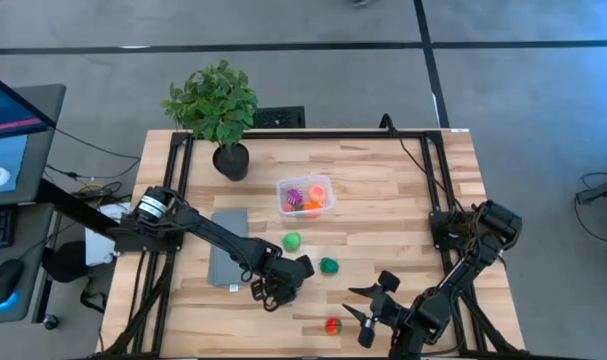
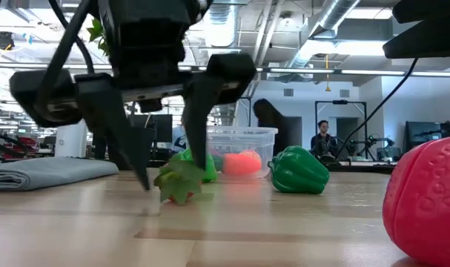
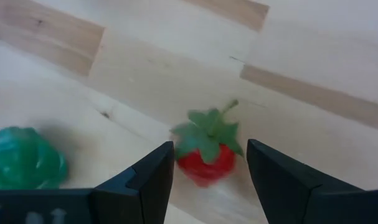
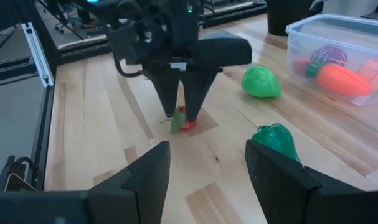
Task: Pick and placing Produce into tupperware
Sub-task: Put the small strawberry into the transparent container
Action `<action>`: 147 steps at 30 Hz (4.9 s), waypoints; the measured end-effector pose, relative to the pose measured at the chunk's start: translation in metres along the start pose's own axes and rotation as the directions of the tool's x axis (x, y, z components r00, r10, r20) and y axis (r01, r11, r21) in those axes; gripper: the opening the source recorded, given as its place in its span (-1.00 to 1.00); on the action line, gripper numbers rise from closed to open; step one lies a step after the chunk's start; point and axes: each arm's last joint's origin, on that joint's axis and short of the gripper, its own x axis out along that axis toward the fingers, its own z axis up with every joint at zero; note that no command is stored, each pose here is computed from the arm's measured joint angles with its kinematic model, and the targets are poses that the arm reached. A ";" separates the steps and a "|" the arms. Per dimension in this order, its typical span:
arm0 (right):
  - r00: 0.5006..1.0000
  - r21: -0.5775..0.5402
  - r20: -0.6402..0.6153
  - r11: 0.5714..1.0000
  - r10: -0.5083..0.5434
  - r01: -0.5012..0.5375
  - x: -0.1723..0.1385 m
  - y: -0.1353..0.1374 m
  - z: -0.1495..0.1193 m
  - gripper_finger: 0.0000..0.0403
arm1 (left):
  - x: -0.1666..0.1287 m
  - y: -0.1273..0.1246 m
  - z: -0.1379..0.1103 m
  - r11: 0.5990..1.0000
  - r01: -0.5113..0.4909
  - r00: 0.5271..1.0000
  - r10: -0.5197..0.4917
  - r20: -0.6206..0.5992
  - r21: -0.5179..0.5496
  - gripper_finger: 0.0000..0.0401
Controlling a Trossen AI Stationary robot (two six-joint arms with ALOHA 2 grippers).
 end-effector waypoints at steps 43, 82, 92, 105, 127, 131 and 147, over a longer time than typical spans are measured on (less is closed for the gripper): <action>1.000 0.010 -0.004 1.000 -0.004 0.004 0.001 -0.001 0.000 0.16 | 0.013 0.008 0.001 0.994 0.055 0.996 -0.061 -0.057 -0.096 -0.23; 1.000 0.013 -0.004 1.000 -0.002 0.002 0.001 -0.001 0.000 0.16 | 0.003 0.003 0.002 0.986 0.056 0.994 -0.070 -0.088 -0.155 -0.28; 1.000 0.013 -0.004 1.000 -0.002 0.002 0.001 -0.001 0.000 0.16 | -0.040 0.008 0.012 0.979 -0.005 0.999 -0.002 -0.035 -0.202 -0.27; 1.000 0.014 -0.004 1.000 -0.002 0.002 0.001 -0.001 0.000 0.16 | -0.065 0.011 0.013 0.972 -0.128 0.989 0.109 -0.103 -0.195 -0.27; 1.000 0.022 -0.023 1.000 0.010 -0.009 0.001 0.000 -0.001 0.16 | -0.180 0.052 -0.023 0.889 -0.304 0.921 0.366 0.134 -0.341 -0.27; 1.000 0.022 -0.023 1.000 0.009 -0.009 0.001 0.000 -0.001 0.16 | -0.197 0.062 -0.036 0.875 -0.300 0.895 0.396 0.206 -0.382 -0.27; 1.000 0.021 -0.023 1.000 0.009 -0.008 0.002 0.000 -0.003 0.16 | -0.222 0.096 -0.114 0.793 -0.205 0.825 0.455 0.335 -0.574 -0.27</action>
